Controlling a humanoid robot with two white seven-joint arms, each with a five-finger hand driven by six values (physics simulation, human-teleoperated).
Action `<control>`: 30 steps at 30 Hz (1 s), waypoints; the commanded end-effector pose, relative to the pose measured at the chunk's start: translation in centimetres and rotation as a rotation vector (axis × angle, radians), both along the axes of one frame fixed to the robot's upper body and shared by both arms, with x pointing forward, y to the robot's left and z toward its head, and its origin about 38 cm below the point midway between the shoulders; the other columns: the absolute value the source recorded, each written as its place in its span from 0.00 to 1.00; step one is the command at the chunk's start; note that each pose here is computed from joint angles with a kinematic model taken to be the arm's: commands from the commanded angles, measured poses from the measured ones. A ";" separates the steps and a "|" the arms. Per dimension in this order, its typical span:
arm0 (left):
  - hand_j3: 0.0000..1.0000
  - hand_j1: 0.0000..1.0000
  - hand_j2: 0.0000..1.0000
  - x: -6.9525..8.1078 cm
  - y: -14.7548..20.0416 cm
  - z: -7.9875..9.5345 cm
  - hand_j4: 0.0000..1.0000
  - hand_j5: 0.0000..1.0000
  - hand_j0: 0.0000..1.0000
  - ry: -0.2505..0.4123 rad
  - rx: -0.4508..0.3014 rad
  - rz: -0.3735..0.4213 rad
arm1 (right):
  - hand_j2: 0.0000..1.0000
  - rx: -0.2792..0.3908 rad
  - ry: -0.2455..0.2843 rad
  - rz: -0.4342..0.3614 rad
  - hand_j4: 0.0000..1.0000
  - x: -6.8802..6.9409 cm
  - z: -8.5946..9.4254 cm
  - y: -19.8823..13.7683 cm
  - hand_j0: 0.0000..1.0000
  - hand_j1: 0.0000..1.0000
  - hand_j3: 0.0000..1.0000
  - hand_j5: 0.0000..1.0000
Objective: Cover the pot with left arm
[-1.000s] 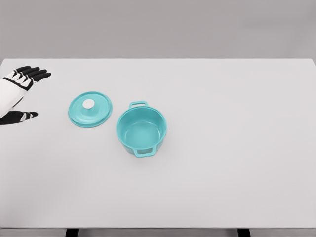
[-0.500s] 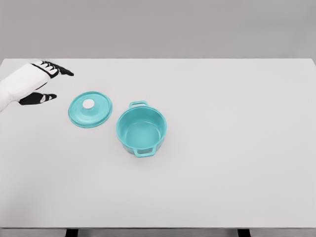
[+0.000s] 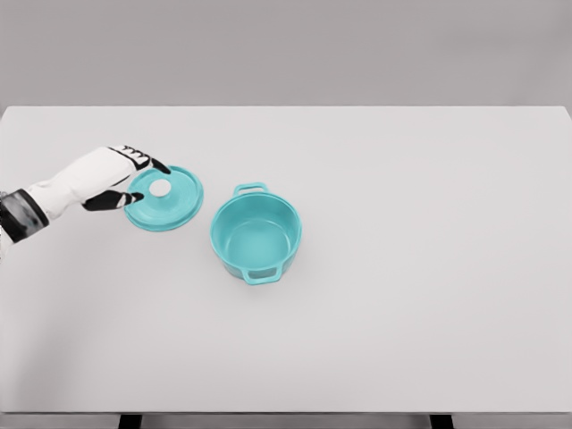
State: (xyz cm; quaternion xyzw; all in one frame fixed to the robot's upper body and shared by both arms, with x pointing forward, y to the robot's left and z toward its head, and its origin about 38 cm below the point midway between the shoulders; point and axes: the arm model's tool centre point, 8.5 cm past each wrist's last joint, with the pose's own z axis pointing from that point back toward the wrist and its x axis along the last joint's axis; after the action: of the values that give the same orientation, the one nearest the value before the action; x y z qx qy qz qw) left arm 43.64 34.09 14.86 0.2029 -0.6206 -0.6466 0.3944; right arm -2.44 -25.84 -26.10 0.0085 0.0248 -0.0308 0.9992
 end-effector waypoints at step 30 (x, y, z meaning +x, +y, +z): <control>0.69 0.69 0.69 1.2 -1.0 -2.8 0.69 0.69 0.69 0.058 0.002 0.025 | 1.00 0.000 0.000 0.000 1.00 0.0 0.0 0.0 1.00 1.00 1.00 1.00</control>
State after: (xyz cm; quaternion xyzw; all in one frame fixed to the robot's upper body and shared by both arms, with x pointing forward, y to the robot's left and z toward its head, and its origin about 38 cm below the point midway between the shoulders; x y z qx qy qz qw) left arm 44.78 32.95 12.16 0.1927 -0.6050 -0.6505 0.4168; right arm -2.45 -25.83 -26.10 0.0086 0.0250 -0.0309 0.9992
